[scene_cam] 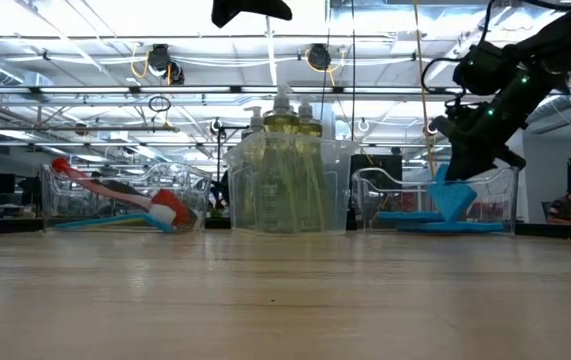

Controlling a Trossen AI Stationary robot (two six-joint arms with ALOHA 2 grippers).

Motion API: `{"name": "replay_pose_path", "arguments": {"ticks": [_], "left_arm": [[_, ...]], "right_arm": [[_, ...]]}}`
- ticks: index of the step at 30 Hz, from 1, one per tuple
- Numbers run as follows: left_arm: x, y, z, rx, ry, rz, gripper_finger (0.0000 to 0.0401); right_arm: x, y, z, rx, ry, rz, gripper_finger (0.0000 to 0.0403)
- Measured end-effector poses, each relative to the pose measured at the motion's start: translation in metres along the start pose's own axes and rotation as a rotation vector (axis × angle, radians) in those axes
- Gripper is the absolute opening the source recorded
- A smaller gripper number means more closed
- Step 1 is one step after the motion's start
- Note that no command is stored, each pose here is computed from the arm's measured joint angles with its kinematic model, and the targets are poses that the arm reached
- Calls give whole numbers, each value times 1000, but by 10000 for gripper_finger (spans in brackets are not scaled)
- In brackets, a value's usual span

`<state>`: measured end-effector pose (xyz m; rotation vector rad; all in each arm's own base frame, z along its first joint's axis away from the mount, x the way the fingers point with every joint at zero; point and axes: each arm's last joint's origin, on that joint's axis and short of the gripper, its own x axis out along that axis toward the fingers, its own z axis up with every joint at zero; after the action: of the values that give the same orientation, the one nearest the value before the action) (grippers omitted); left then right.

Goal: Pick & Place Kitchen Sink Supplies
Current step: Put the blue sponge into the right transparent bin

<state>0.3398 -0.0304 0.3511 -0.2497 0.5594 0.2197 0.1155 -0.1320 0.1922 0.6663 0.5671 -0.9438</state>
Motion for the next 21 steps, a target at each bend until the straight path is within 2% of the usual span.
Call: {"name": "replay_pose_path", "arguments": {"ticks": [12, 21], "left_arm": [[0, 0, 0, -2, 8, -22, 157], [2, 0, -4, 0, 23, -29, 157]], "right_arm": [[4, -2, -5, 3, 58, -28, 98], [-7, -1, -2, 1, 4, -6, 134]]}}
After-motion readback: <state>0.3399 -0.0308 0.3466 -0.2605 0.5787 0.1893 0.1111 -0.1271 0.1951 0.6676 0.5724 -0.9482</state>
